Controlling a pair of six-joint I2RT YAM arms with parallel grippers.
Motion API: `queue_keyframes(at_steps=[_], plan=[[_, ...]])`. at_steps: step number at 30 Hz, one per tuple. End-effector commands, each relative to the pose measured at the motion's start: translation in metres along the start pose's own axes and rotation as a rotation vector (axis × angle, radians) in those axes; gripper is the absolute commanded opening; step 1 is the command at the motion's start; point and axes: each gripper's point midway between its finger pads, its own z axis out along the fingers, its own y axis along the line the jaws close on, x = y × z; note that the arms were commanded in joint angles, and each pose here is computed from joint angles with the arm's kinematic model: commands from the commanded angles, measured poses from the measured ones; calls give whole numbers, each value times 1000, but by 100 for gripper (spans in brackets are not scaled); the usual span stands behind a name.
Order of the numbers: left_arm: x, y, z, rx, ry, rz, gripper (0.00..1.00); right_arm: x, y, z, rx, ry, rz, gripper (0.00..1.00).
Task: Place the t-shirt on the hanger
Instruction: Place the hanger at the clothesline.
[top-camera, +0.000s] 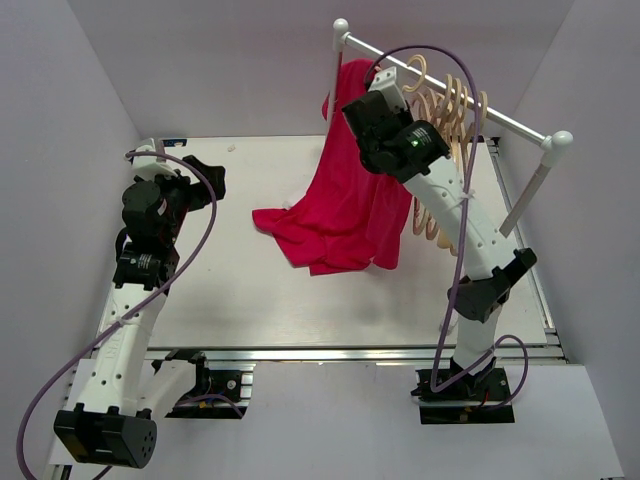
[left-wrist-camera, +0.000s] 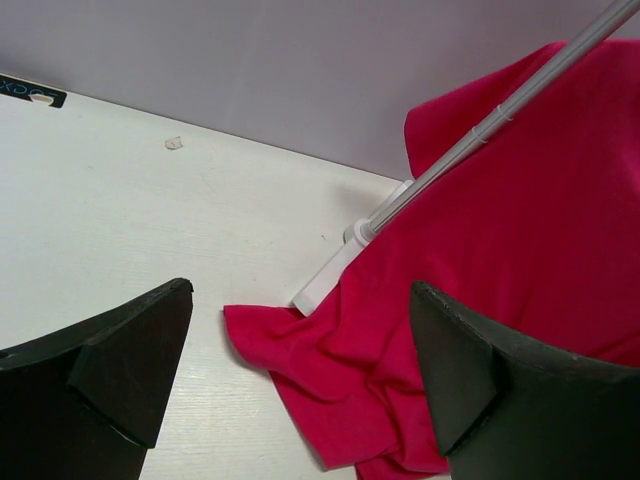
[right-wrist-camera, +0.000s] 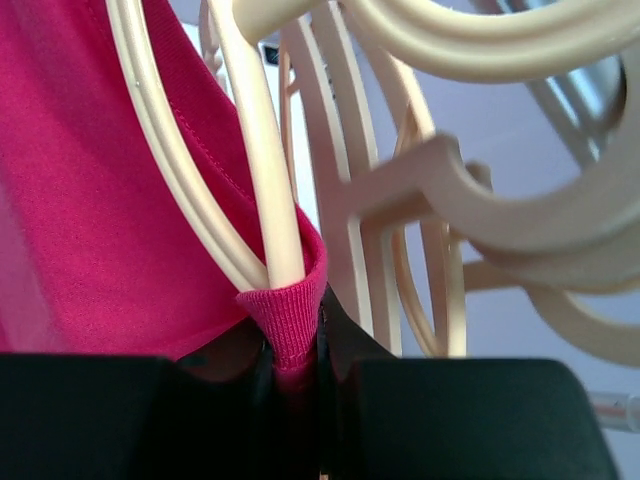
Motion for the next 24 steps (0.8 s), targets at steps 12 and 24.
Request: queue_keyframes(at_steps=[12, 24], plan=[[16, 10, 6, -17, 27, 23, 98, -30, -93, -24, 548, -45, 70, 0], [18, 21, 6, -67, 15, 44, 98, -37, -40, 6, 543, -5, -14, 0]])
